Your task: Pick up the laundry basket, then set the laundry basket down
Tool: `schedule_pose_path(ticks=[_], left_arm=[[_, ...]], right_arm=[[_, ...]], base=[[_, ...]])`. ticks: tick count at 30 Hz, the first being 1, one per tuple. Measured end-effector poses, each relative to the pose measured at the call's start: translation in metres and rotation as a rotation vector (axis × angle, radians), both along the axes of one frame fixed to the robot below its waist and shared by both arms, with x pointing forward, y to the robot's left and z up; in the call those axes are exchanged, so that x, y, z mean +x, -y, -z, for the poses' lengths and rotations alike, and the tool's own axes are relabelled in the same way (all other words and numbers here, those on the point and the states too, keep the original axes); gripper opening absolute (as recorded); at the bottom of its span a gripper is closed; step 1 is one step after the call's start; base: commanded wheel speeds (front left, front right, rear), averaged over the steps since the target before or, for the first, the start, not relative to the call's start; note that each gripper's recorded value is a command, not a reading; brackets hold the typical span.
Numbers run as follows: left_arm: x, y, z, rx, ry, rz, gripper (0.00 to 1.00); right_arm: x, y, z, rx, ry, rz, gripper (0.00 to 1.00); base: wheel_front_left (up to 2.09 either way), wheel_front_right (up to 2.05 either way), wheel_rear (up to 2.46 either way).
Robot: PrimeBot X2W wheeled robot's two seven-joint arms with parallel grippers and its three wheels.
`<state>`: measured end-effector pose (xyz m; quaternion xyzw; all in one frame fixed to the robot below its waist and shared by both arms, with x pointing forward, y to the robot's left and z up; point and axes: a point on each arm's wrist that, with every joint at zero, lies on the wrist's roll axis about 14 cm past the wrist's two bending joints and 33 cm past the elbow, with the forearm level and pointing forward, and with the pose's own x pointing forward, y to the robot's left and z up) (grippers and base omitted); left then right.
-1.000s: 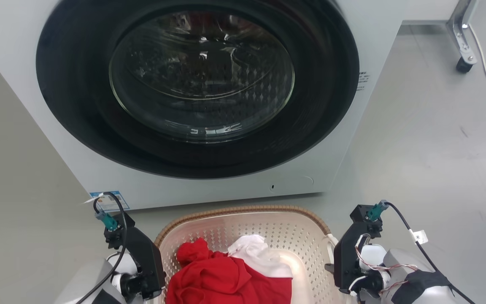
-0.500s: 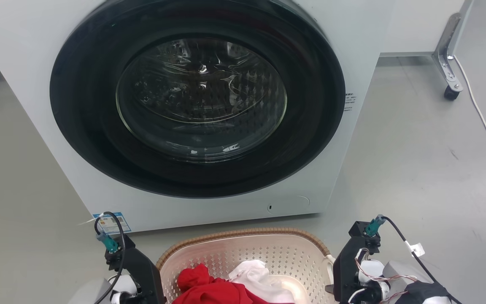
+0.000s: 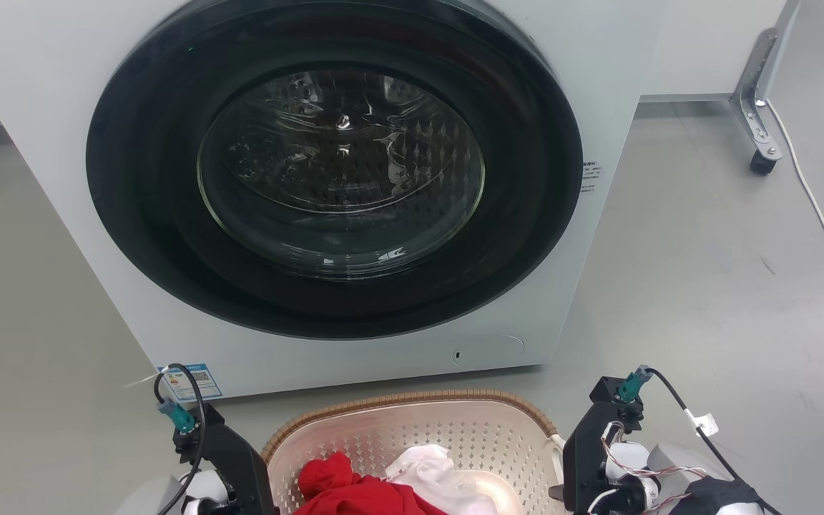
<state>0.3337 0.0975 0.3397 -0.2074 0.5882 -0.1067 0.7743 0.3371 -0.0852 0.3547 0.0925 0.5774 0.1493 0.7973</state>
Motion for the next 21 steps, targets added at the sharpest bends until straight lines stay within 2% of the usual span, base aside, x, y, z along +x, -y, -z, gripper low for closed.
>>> schedule_pose_path(ticks=[21], left_arm=[[-0.0001,-0.0021,0.0006,0.001,0.000,-0.005,0.00]], right_arm=[[-0.0023,-0.0034,0.0007,0.015,-0.011,0.005,0.00]], base=[[0.00,0.00,0.00]])
